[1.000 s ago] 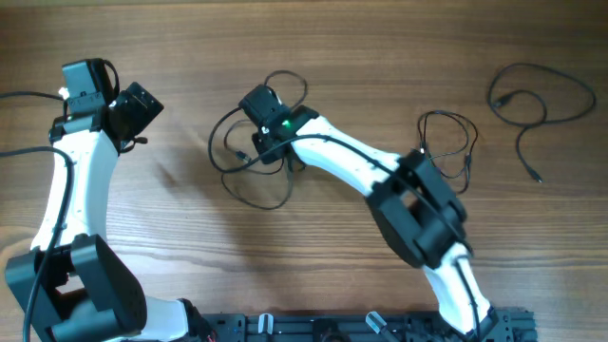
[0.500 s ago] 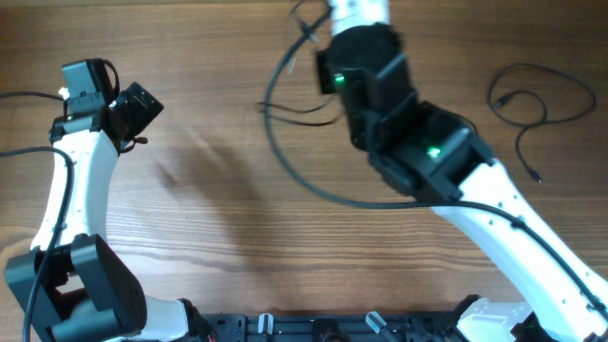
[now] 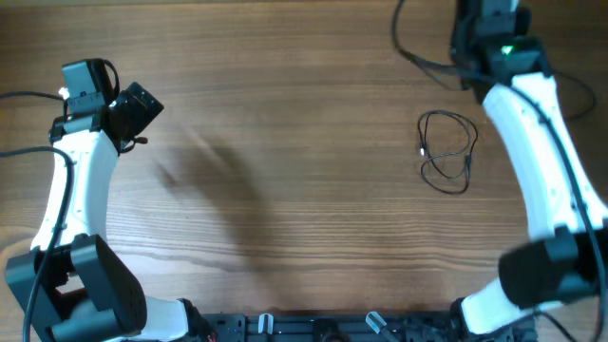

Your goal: Untangle cables

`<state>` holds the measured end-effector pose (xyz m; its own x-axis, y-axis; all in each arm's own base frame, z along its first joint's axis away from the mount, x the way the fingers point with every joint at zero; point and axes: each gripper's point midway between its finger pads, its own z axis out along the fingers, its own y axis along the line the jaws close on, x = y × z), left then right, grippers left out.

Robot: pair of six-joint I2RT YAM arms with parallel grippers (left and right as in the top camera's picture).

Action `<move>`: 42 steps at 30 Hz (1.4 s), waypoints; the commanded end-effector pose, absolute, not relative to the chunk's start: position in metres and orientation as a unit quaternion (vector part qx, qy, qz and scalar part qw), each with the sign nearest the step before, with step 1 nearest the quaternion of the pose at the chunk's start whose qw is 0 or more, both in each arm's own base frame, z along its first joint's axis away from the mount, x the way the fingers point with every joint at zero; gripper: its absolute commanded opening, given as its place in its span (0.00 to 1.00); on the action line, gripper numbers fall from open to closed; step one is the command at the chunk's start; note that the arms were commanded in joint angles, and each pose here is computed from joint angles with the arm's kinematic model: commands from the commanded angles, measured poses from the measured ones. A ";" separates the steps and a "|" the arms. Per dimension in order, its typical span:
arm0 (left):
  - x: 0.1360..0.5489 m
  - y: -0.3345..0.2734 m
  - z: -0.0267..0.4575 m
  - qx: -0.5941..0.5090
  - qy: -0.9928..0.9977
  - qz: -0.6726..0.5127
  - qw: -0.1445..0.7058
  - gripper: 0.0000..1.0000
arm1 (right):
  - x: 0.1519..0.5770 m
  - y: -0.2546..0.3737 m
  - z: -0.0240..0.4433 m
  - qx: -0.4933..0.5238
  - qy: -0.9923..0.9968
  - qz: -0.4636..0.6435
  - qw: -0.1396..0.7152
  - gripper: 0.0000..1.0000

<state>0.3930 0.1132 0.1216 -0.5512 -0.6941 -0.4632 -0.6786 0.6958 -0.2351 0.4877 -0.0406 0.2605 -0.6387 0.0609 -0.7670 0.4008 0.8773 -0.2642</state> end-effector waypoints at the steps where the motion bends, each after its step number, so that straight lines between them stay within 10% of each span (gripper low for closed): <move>1: 0.393 0.117 0.119 -0.400 0.877 -0.011 0.266 1.00 | 0.498 -0.027 0.186 0.136 0.930 -0.090 0.329 0.23; 6: 0.393 0.117 0.119 -0.400 0.877 -0.011 0.266 1.00 | 0.501 -0.023 0.139 0.130 0.952 -0.044 0.275 0.39; 10: 0.393 0.117 0.119 -0.400 0.877 -0.011 0.266 1.00 | 0.501 -0.022 0.122 0.128 0.957 -0.045 0.257 1.00; 24: 0.393 0.117 0.119 -0.400 0.877 -0.011 0.266 1.00 | 0.489 0.069 0.123 0.065 0.955 0.205 0.203 1.00; 42: 0.393 0.117 0.119 -0.400 0.877 -0.011 0.266 1.00 | 0.423 0.142 0.053 0.041 0.973 0.208 0.094 1.00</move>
